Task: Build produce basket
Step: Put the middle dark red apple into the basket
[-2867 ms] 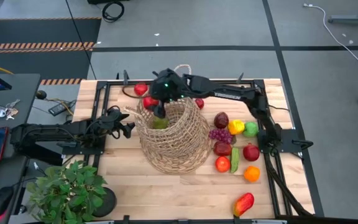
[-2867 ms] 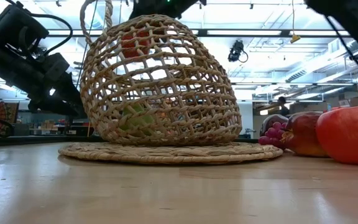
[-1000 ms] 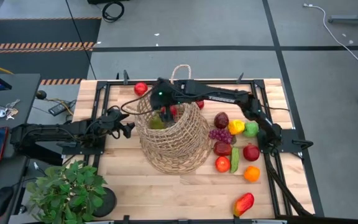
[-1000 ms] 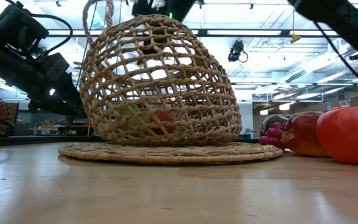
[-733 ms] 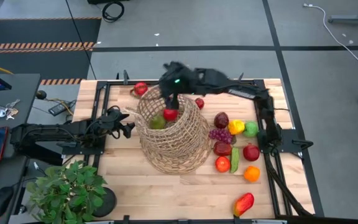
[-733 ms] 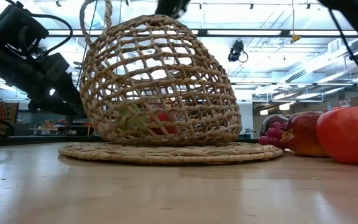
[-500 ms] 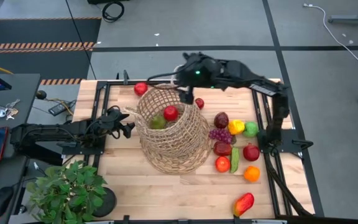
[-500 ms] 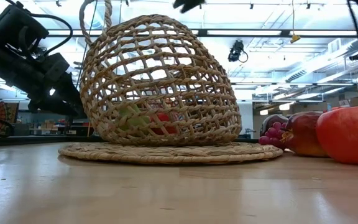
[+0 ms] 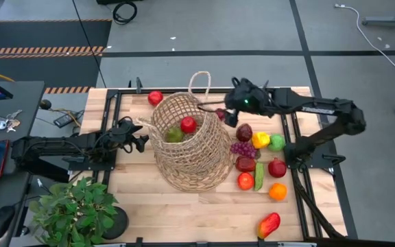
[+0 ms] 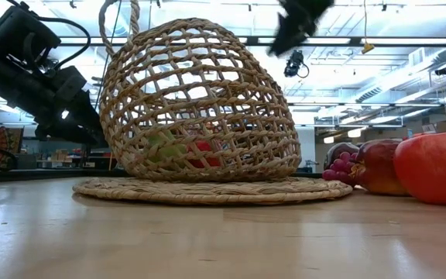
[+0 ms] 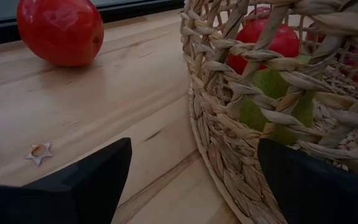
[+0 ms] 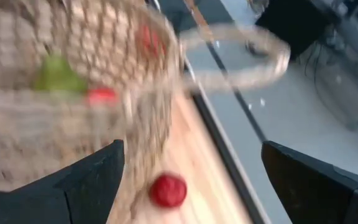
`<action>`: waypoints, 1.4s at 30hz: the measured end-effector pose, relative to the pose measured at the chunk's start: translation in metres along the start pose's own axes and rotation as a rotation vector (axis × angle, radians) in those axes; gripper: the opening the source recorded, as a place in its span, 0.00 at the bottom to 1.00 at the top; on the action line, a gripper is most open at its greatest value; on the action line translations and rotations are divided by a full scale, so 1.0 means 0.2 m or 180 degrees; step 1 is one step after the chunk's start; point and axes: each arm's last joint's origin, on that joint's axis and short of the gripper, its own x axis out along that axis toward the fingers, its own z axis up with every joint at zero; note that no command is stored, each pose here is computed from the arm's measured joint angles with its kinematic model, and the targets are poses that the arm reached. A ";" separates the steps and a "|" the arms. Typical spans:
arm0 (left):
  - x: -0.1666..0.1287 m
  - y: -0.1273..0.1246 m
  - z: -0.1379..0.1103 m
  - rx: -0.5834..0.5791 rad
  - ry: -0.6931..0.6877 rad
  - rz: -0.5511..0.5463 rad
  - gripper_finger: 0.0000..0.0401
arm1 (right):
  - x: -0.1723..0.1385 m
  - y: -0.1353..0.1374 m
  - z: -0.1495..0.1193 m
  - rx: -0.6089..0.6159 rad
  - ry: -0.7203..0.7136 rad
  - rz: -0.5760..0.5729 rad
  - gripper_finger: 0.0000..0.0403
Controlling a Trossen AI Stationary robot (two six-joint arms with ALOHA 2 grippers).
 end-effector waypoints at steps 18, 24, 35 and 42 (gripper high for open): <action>0.00 0.00 0.00 0.0000 -0.0001 0.0000 0.89 | 0.27 0.12 -0.69 0.0474 0.0753 0.0398 0.95; 0.00 0.00 0.00 0.0001 0.0000 -0.0001 0.89 | 0.32 0.14 -0.83 0.0578 0.0856 0.0347 0.95; 0.00 0.00 0.00 0.0000 -0.0001 -0.0002 0.89 | 0.36 0.13 -0.97 0.0667 0.0938 0.0263 0.95; 0.00 0.00 0.00 -0.0001 -0.0001 -0.0001 0.89 | 0.37 0.11 -0.97 0.0718 0.0910 0.0282 0.90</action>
